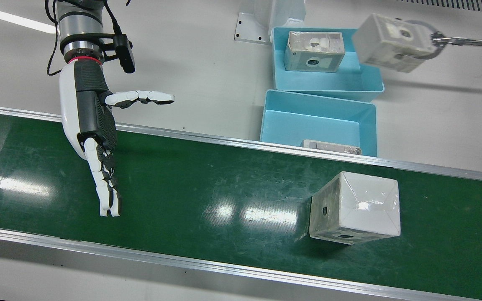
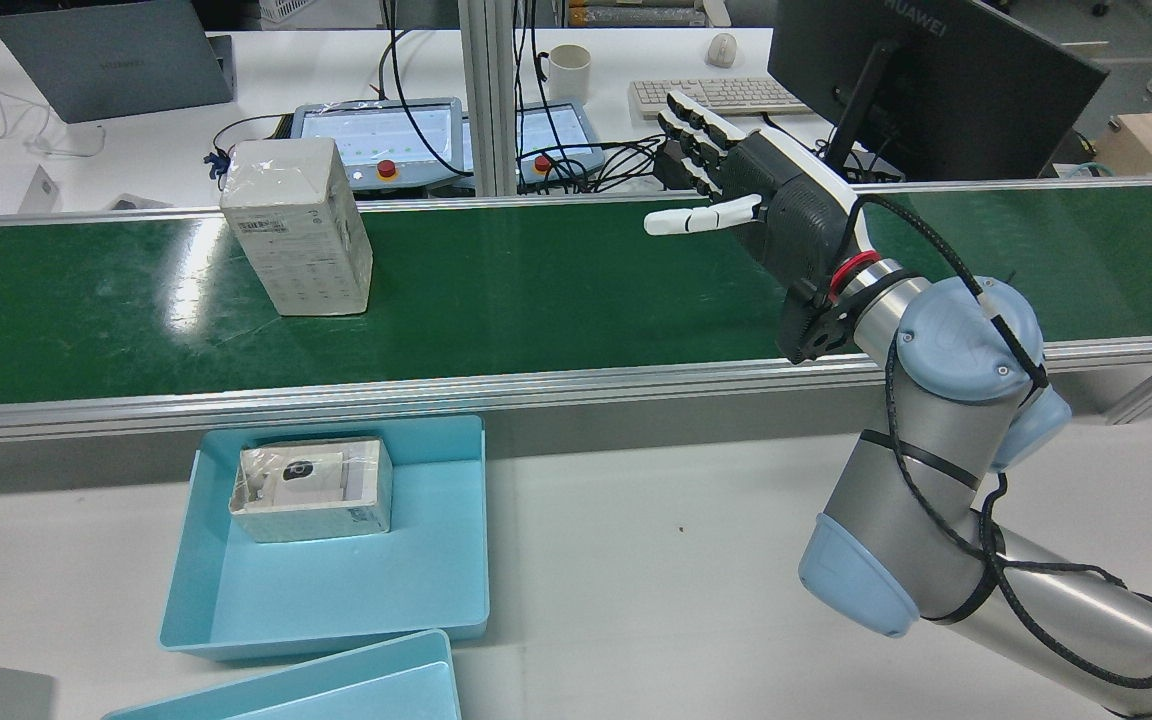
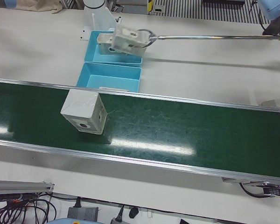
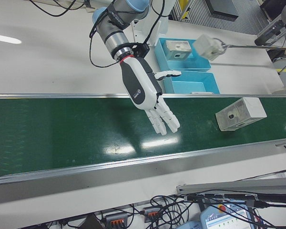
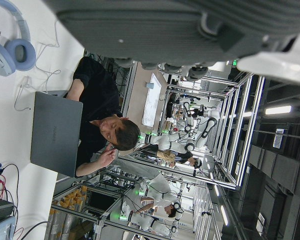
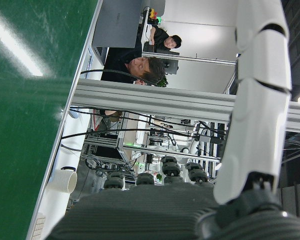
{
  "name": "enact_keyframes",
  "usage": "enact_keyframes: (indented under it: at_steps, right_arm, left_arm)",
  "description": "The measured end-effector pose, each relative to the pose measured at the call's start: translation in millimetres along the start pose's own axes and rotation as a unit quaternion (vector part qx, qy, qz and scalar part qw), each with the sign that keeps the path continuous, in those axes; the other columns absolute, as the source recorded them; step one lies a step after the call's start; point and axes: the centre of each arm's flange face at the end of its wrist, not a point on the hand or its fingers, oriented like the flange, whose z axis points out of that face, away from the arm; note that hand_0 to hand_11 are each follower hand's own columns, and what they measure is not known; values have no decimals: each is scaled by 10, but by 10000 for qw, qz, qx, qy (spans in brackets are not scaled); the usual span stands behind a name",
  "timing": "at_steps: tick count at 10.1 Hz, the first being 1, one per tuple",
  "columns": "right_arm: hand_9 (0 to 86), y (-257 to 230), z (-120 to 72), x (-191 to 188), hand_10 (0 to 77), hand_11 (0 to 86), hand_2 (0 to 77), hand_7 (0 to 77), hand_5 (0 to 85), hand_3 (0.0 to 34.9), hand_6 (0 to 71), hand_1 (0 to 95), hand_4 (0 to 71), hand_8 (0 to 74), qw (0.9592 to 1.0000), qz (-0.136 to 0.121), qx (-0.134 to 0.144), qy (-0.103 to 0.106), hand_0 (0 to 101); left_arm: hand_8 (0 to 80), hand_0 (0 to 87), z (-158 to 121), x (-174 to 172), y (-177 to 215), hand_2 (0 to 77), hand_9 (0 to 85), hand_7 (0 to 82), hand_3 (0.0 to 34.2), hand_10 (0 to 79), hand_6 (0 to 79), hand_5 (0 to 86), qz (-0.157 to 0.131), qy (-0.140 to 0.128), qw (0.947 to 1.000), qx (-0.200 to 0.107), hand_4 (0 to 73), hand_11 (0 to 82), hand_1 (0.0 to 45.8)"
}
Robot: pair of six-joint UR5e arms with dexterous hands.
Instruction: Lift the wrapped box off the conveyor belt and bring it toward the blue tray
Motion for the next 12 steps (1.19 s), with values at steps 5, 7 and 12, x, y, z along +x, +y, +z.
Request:
enact_keyframes:
  at_steps: [5, 7, 12]
  right_arm:
    - [11, -31, 22, 44, 22, 44, 136, 0, 33, 62, 0, 136, 5, 0, 10000, -13, 28, 19, 461]
    - [11, -36, 26, 61, 22, 38, 136, 0, 33, 62, 0, 136, 11, 0, 10000, -13, 33, 31, 461]
    - [11, -77, 51, 183, 22, 44, 142, 5, 33, 62, 0, 136, 5, 5, 9999, -1, 23, 98, 459]
  left_arm:
    - [0, 0, 0, 0, 0, 5, 0, 0, 0, 0, 0, 11, 0, 0, 10000, 0, 0, 0, 0]
    - [0, 0, 0, 0, 0, 5, 0, 0, 0, 0, 0, 11, 0, 0, 10000, 0, 0, 0, 0]
    - [0, 0, 0, 0, 0, 5, 0, 0, 0, 0, 0, 11, 0, 0, 10000, 0, 0, 0, 0]
